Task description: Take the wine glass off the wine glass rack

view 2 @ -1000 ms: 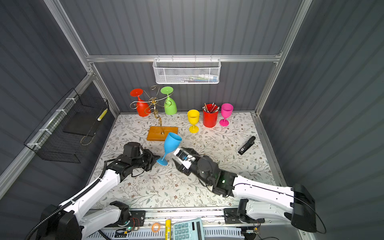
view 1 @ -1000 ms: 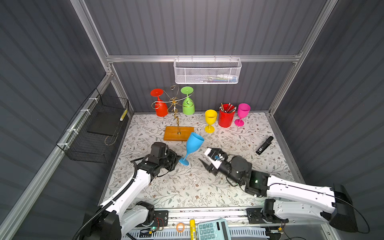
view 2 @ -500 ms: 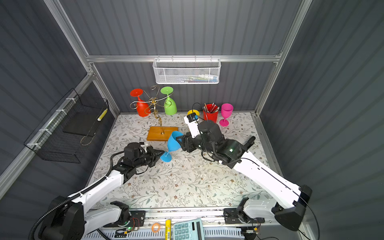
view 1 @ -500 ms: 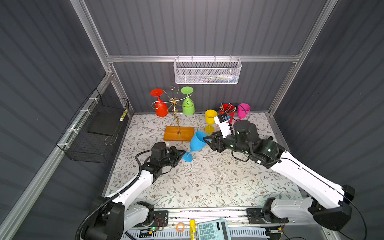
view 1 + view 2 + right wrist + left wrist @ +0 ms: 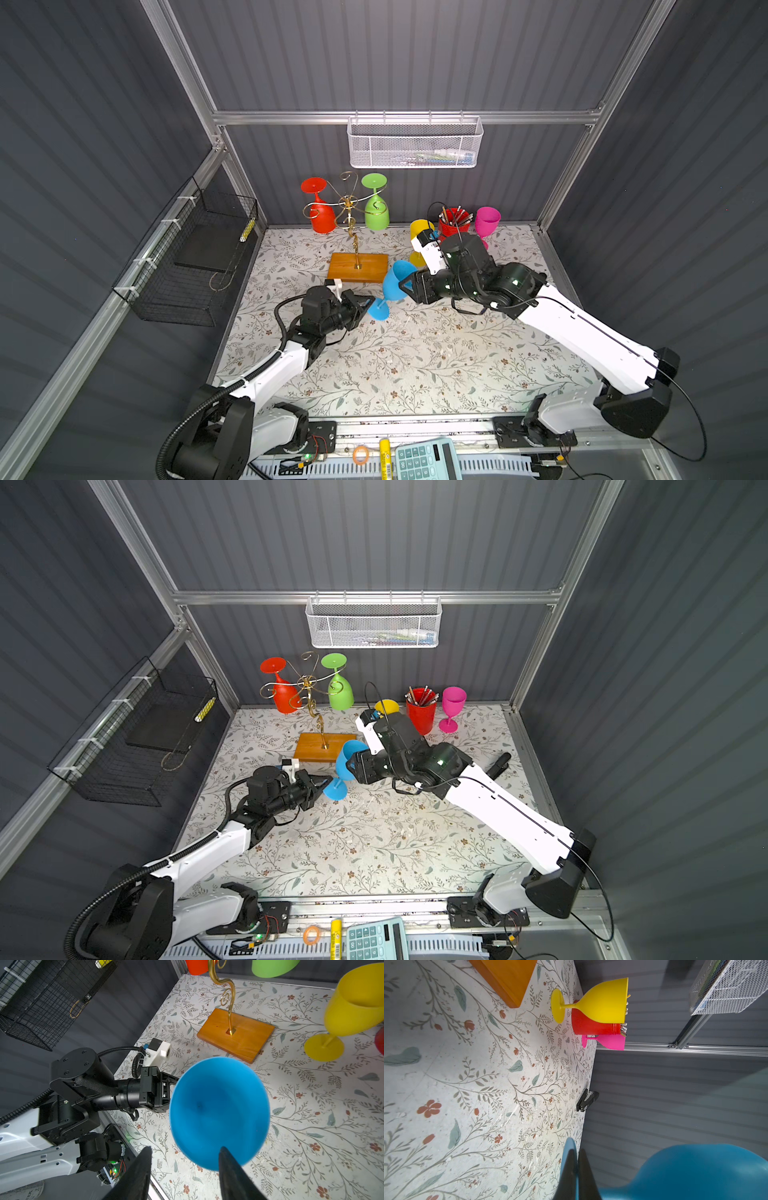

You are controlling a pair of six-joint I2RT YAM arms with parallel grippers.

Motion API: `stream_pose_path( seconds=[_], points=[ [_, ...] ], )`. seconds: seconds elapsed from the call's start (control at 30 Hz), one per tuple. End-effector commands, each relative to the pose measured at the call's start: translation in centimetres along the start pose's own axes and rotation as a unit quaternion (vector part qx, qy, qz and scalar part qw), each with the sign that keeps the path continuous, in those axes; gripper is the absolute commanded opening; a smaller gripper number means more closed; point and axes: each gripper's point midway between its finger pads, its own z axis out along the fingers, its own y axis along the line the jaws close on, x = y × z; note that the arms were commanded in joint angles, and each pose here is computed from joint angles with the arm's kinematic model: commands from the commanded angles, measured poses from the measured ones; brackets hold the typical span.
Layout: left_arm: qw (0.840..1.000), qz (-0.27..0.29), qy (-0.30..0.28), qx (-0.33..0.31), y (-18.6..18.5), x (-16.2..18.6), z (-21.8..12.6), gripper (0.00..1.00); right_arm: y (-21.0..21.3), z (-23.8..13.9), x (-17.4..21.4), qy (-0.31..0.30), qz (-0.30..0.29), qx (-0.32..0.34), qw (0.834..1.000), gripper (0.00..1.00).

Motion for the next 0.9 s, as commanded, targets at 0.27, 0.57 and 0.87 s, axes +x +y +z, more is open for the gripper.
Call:
stream_pose_path(
  seconds=[0.27,0.57,0.87],
  points=[
    [1.000,0.015,0.013,0.019,-0.4,0.6,-0.1,0.00,1.3,2.1,0.0,0.028,-0.029,0.001,0.999,0.45],
    [1.000,0.018,0.012,0.022,-0.5,0.7,-0.3,0.00,2.1,2.7,-0.4,0.024,-0.030,-0.017,0.999,0.08],
    [0.999,0.034,0.009,0.005,-0.8,0.8,-1.1,0.51,0.4,2.2,-0.4,0.011,-0.034,0.022,0.999,0.00]
  ],
)
